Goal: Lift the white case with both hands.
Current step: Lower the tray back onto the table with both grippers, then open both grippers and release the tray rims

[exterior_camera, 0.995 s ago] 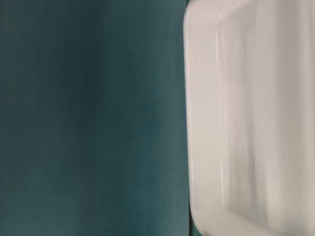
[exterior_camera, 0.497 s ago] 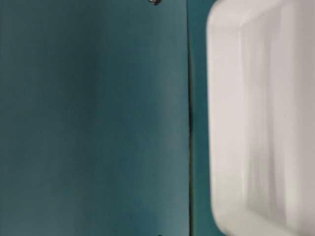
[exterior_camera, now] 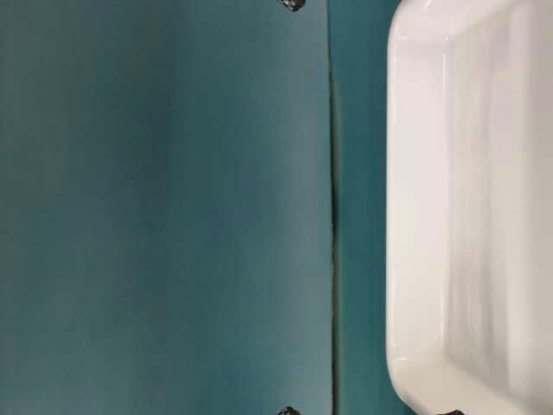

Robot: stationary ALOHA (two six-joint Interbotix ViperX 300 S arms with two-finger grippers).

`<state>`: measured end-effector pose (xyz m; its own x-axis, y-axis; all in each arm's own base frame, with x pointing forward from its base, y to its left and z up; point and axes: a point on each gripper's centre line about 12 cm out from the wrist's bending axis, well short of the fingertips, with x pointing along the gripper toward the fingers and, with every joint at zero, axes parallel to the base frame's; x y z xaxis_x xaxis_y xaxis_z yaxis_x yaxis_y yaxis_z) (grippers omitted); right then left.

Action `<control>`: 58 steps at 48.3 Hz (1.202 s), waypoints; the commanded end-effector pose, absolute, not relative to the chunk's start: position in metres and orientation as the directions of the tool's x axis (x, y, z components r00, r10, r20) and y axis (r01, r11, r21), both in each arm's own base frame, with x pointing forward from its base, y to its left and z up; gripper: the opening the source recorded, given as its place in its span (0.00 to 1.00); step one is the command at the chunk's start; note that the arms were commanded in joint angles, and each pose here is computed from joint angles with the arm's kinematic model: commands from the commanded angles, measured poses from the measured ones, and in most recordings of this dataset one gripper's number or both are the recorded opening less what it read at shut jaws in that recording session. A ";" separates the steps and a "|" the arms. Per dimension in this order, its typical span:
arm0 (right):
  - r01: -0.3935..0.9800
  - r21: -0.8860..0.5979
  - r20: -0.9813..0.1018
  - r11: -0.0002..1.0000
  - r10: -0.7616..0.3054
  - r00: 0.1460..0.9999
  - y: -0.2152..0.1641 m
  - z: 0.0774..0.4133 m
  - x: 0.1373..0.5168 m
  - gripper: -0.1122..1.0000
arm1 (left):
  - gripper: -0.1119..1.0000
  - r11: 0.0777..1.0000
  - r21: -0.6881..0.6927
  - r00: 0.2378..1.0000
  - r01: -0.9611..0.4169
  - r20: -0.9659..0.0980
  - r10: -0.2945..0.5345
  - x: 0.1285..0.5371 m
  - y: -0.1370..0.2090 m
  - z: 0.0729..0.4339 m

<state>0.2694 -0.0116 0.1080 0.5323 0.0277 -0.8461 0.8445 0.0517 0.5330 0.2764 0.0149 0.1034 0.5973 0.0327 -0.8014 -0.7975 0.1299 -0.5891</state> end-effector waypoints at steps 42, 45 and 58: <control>0.816 0.573 -0.819 0.068 0.022 0.573 -0.012 0.120 0.273 0.90 | 0.96 0.207 -0.635 0.651 -0.745 -0.759 0.013 0.284 0.005 0.121; 0.802 0.593 -0.805 0.070 0.021 0.593 -0.012 0.127 0.273 0.90 | 0.96 0.230 -0.658 0.679 -0.717 -0.734 0.017 0.285 0.007 0.131; 0.713 0.696 -0.716 0.085 0.008 0.698 -0.013 0.164 0.270 0.90 | 0.96 0.368 -0.703 0.762 -0.608 -0.647 0.023 0.276 0.008 0.184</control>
<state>0.2675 -0.0122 0.1557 0.6750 0.0137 -0.7377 0.7350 0.0749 0.6739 0.2762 0.0070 0.1708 0.7479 0.0201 -0.6636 -0.6265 0.3517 -0.6955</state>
